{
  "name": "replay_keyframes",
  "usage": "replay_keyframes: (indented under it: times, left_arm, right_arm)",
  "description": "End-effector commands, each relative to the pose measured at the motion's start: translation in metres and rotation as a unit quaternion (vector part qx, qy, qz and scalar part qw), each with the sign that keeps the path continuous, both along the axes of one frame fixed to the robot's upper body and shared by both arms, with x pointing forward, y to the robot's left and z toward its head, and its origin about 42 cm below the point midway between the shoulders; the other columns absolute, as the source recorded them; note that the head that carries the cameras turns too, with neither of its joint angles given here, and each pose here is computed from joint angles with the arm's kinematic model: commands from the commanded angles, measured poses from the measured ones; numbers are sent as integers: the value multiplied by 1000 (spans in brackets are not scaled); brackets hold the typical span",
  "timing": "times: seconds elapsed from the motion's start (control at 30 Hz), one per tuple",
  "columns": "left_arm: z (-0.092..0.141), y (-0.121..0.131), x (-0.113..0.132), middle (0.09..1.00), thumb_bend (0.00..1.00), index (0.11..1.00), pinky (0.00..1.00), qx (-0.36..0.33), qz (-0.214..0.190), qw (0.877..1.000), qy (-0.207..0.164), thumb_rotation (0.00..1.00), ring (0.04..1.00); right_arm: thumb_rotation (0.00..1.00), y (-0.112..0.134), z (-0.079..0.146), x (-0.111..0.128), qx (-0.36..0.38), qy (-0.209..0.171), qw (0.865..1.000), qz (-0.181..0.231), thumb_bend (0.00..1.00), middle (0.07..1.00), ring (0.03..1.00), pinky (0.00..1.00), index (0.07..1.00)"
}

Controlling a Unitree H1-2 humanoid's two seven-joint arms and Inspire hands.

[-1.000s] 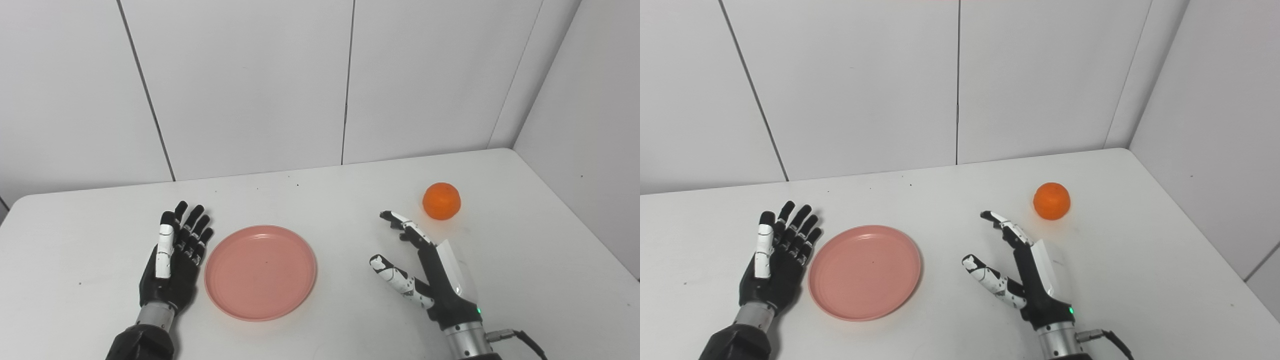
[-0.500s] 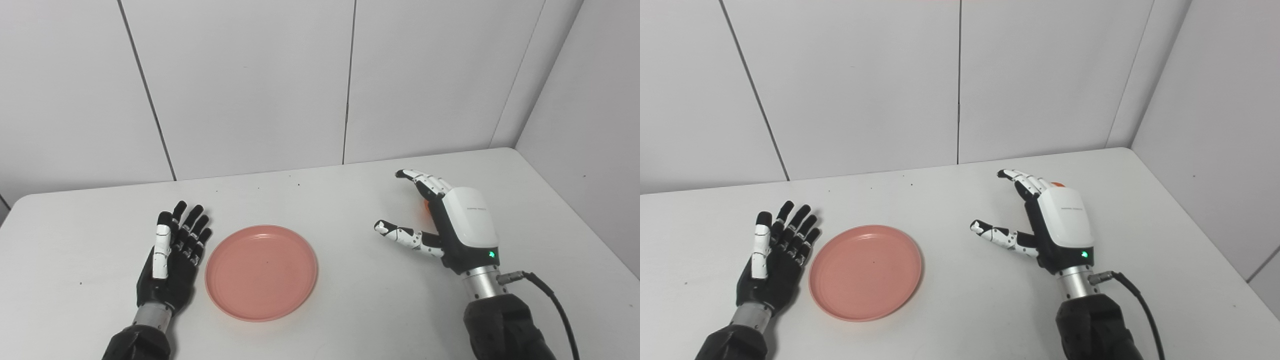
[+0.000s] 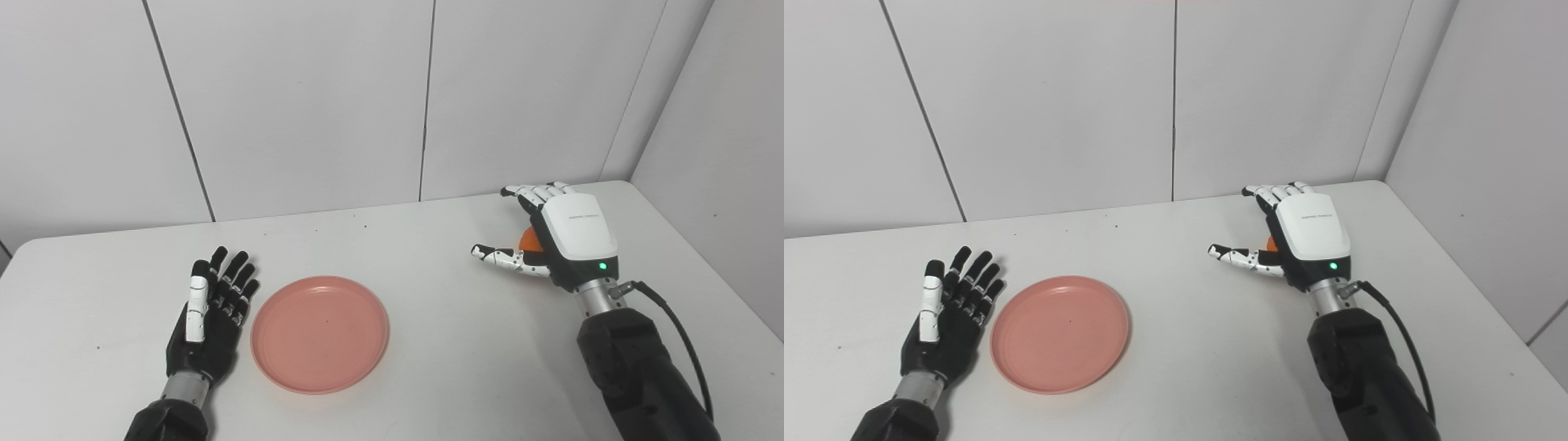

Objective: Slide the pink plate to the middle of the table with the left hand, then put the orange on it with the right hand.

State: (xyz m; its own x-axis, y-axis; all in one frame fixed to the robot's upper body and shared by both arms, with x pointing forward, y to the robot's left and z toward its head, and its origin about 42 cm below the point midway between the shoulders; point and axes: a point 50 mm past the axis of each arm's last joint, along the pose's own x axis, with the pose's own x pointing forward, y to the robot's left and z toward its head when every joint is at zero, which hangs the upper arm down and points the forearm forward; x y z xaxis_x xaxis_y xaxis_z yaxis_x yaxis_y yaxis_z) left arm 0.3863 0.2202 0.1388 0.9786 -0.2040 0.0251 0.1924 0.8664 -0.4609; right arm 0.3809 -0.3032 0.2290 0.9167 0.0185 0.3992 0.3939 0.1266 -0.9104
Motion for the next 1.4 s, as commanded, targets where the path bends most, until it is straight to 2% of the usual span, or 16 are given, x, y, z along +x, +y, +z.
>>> replay_keyframes:
  times: [0.0, 0.27, 0.4, 0.5, 0.63, 0.77, 1.07, 1.37]
  left_arm:
    - [-3, 4, -1, 928, 777, 1000, 993, 1, -2, 1000, 10, 715, 963]
    - [-2, 2, 0, 942, 764, 1000, 998, -1, -6, 1000, 11, 716, 970]
    - [-4, 1, 0, 944, 784, 1000, 1000, -2, -8, 1000, 13, 697, 966]
    - [-3, -1, -1, 945, 767, 1000, 1000, 4, -8, 1000, 13, 712, 965]
    - [-1, 0, -2, 945, 767, 1000, 981, 11, -8, 1000, 11, 717, 966]
    - [0, 1, -2, 943, 762, 1000, 976, 14, -8, 1000, 8, 728, 964]
    - [-2, 1, -5, 930, 785, 1000, 984, 9, -3, 1000, 14, 702, 956]
    - [0, 2, -5, 922, 785, 1000, 975, 15, -2, 1000, 12, 719, 955]
  right_arm:
    - [969, -10, 27, 12, -17, -43, 999, -23, 830, 746, 744, 826, 720]
    - [951, -27, 30, 34, -34, -13, 998, -45, 840, 736, 740, 803, 698]
    - [929, -38, 28, 44, -22, 5, 998, -50, 838, 739, 731, 785, 704]
    - [890, -46, 25, 51, 20, 16, 998, -54, 841, 742, 730, 771, 704]
    - [874, -57, 20, 60, 50, 27, 997, -55, 824, 762, 731, 633, 702]
    - [863, -62, 17, 65, 48, 39, 996, -56, 824, 767, 722, 583, 707]
    - [835, -66, 7, 74, 78, 67, 993, -58, 817, 774, 739, 619, 711]
    - [828, -57, -8, 73, 74, 87, 992, -51, 804, 780, 736, 616, 719]
